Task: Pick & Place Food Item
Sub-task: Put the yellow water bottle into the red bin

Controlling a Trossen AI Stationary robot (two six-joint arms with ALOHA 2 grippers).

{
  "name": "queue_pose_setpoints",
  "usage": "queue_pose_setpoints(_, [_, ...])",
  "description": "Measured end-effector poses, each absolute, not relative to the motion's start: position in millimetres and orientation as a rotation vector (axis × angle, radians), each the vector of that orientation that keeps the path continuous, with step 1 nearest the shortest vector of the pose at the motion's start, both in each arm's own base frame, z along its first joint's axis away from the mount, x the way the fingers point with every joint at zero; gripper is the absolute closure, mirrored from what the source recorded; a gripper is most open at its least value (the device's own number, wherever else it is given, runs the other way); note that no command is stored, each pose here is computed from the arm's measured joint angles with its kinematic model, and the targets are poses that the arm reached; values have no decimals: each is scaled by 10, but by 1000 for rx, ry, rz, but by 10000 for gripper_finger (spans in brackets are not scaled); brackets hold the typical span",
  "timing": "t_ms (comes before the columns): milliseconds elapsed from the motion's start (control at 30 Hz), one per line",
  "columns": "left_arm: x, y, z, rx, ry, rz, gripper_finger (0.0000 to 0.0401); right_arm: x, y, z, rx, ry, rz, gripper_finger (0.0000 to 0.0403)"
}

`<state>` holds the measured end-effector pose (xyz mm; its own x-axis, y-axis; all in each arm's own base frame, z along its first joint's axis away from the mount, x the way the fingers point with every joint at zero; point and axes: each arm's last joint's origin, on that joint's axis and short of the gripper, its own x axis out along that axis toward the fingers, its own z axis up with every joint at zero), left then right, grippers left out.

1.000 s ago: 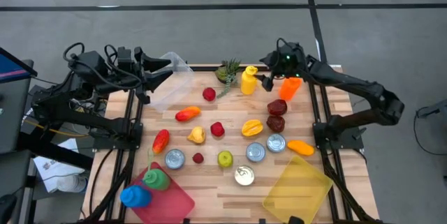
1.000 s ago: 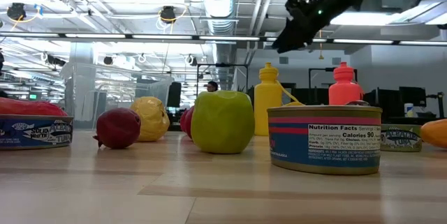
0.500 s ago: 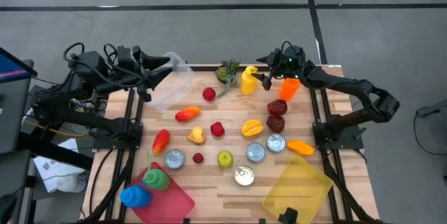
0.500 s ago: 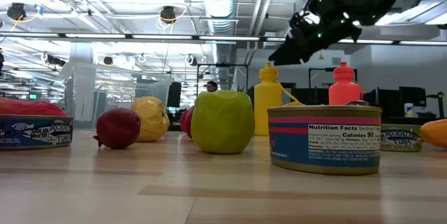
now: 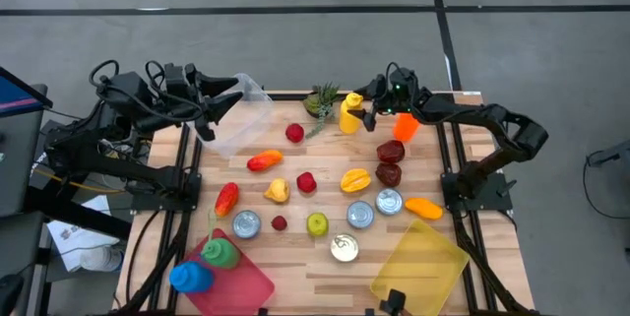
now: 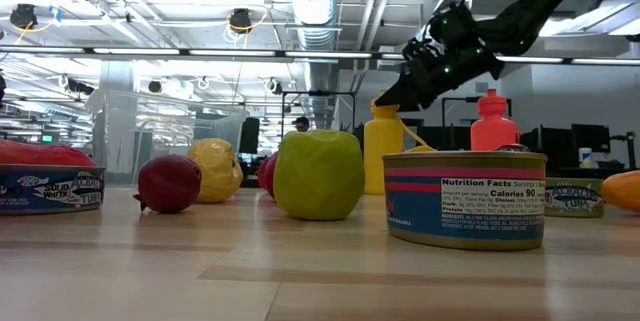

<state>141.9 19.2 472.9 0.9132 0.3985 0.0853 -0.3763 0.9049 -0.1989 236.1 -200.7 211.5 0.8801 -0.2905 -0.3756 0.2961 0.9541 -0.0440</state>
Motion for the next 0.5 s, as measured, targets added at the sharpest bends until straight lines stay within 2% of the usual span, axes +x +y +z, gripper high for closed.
queue_pose_setpoints(233, [1419, 193, 4730, -180, -125, 402, 206, 2341, -2029, 2114, 15, 391, -315, 132])
queue_pose_setpoints(500, [1419, 193, 4730, -180, -125, 402, 206, 2344, -2025, 2115, 19, 391, -315, 183])
